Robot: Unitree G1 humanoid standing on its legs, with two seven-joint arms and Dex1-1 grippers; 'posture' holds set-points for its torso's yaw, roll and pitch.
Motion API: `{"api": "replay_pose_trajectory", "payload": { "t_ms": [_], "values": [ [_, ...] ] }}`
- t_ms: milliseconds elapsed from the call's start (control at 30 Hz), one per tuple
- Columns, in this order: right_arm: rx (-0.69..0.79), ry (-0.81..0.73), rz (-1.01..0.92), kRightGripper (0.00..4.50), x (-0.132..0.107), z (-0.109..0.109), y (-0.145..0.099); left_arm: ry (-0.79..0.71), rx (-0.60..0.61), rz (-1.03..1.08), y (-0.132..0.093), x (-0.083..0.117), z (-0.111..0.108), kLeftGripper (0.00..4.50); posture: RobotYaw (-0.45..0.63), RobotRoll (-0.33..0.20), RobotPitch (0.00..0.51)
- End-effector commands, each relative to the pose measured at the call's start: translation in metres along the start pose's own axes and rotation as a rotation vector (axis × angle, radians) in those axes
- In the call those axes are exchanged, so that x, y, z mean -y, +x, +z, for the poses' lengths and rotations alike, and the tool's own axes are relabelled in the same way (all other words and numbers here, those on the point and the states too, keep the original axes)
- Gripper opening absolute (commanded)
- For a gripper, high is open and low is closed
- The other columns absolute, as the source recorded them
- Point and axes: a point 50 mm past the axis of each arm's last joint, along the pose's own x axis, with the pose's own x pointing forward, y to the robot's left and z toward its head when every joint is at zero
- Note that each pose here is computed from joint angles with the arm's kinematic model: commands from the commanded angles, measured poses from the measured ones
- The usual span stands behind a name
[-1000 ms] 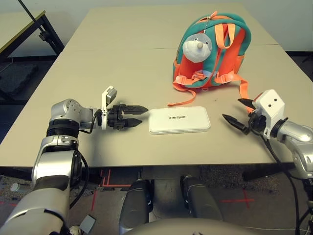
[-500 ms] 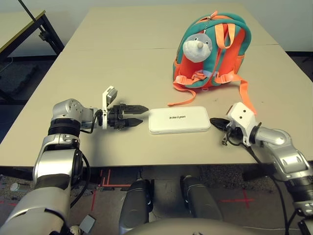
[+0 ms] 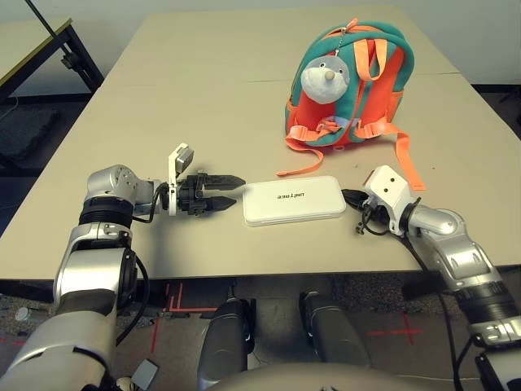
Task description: Put the pencil case into the backpack and zip it.
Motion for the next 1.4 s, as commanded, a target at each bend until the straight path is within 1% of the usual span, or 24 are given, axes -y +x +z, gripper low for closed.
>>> {"api": "replay_pose_trajectory", "payload": {
  "t_ms": [33, 300, 600, 933, 1133, 1233, 1400],
  "values": [
    [0.017, -0.007, 0.039, 0.01, -0.011, 0.007, 0.008, -0.005, -0.026, 0.046, 0.004, -0.005, -0.003, 4.50, -0.25, 0.000, 0.144],
    [0.008, 0.007, 0.030, 0.01, -0.014, 0.008, 0.013, -0.008, -0.054, 0.051, 0.006, -0.006, -0.008, 4.50, -0.25, 0.000, 0.146],
    [0.012, 0.017, 0.022, 0.01, -0.016, 0.010, 0.017, 0.045, -0.177, 0.049, 0.018, 0.000, -0.029, 4.50, -0.24, 0.000, 0.149],
    [0.025, 0.041, 0.023, 0.01, -0.018, 0.014, 0.025, 0.054, -0.164, 0.041, 0.022, 0.004, -0.029, 4.50, -0.23, 0.000, 0.149],
    [0.023, 0.046, 0.019, 0.01, -0.019, 0.013, 0.025, 0.065, -0.170, 0.037, 0.021, 0.006, -0.030, 4.50, -0.23, 0.000, 0.148],
    [0.021, 0.047, 0.016, 0.00, -0.018, 0.013, 0.025, 0.076, -0.175, 0.036, 0.021, 0.007, -0.031, 3.93, -0.23, 0.000, 0.149],
    [0.018, 0.049, 0.011, 0.00, -0.018, 0.012, 0.024, 0.094, -0.181, 0.026, 0.021, 0.010, -0.031, 2.07, -0.23, 0.000, 0.149]
  ]
}}
